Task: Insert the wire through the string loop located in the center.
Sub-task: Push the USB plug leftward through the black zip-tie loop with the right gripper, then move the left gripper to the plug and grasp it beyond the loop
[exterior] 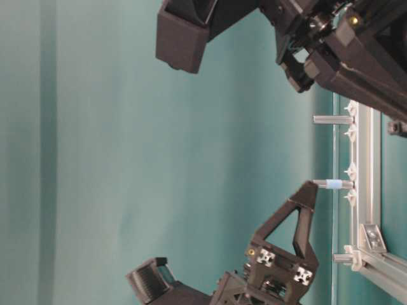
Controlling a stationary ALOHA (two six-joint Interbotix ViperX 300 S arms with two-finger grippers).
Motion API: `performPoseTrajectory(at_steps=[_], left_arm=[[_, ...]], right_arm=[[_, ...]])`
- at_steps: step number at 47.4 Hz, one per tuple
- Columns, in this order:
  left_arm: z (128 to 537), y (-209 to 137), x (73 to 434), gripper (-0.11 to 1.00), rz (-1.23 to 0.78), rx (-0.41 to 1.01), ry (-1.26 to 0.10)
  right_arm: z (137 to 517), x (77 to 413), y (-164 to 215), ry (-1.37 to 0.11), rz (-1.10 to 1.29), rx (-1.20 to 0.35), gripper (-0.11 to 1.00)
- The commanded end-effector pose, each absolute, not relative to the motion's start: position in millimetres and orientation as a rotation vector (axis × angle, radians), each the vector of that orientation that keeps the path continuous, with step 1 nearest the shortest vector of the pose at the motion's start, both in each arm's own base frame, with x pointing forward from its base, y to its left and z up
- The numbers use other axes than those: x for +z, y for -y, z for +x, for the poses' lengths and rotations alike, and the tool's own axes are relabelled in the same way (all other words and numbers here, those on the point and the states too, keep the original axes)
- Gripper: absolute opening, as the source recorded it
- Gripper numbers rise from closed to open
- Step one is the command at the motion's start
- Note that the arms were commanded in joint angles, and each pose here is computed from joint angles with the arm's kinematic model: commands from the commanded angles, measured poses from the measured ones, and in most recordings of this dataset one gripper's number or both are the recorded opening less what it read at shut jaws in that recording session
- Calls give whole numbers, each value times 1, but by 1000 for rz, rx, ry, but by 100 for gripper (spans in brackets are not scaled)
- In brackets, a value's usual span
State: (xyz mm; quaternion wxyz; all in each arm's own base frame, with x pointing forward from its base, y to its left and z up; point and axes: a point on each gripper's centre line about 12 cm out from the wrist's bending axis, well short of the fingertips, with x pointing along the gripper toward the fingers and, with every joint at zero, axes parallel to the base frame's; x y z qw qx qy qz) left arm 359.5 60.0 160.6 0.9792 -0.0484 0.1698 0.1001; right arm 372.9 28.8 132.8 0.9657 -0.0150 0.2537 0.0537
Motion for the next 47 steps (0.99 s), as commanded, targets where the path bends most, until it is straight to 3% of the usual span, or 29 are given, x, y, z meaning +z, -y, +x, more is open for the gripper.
performPoseTrajectory(at_steps=[1, 20, 38, 47], left_arm=[[368, -48, 179, 0, -86, 161, -290], [371, 1, 170, 0, -73, 32, -417], [374, 43, 177, 0, -51, -81, -405], [373, 47, 175, 0, -50, -91, -421]], right_arm=[[378, 143, -28, -475, -29, 107, 7], [377, 142, -28, -478, -30, 107, 7], [377, 143, -28, -477, -31, 108, 7], [377, 142, -28, -478, -31, 108, 7]])
